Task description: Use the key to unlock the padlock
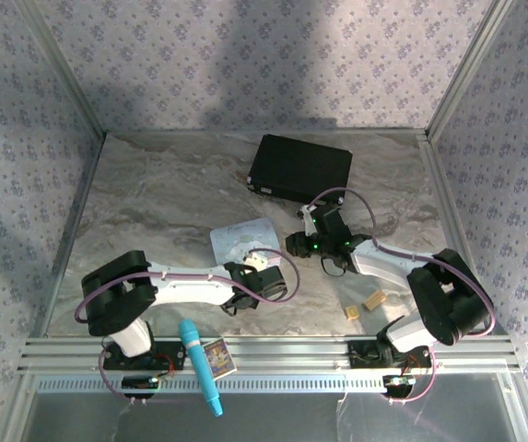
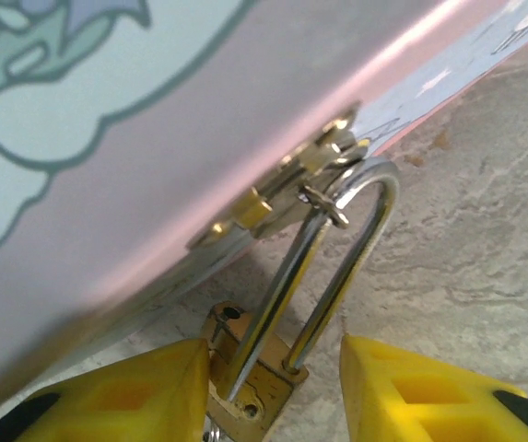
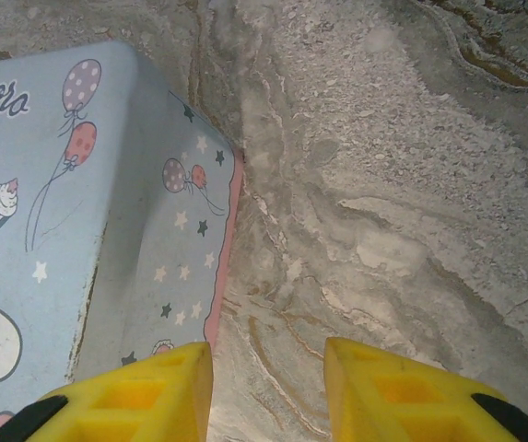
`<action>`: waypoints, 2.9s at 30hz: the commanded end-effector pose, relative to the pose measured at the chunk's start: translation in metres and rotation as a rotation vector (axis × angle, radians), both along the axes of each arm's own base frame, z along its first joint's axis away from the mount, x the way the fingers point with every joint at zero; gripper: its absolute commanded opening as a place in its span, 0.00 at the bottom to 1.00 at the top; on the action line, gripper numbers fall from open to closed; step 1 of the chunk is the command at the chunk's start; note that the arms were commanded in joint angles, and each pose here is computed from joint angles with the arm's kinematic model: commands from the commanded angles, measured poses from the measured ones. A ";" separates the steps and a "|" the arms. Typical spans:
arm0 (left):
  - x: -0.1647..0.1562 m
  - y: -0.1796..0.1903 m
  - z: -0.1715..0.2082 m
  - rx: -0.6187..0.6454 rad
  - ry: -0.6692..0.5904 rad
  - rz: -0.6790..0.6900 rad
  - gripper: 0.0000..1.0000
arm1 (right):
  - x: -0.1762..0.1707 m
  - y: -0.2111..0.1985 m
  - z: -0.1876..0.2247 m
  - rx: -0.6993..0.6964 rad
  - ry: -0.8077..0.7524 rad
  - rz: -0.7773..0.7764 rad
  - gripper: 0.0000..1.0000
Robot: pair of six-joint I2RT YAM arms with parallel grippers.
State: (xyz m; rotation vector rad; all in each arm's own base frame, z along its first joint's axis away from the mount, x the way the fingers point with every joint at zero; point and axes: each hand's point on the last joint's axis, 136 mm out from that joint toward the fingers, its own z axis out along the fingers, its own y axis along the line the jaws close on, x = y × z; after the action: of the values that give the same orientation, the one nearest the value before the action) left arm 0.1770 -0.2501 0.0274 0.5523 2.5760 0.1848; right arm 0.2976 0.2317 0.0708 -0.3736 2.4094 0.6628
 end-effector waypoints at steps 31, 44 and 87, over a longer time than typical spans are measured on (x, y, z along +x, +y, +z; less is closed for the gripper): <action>-0.028 -0.002 -0.001 -0.277 0.303 -0.143 0.00 | -0.001 -0.002 -0.003 0.013 0.009 -0.012 0.35; -0.026 0.000 -0.017 -0.302 0.366 -0.126 0.08 | -0.003 -0.002 -0.005 0.017 0.013 -0.016 0.35; -0.006 0.031 -0.008 0.011 0.127 -0.211 0.00 | 0.009 0.039 0.021 0.161 0.114 0.064 0.51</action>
State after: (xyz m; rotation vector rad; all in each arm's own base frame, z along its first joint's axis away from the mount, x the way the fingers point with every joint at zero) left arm 0.1673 -0.2455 0.0211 0.7451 2.6233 -0.0618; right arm 0.3130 0.2586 0.1014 -0.3289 2.3735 0.8697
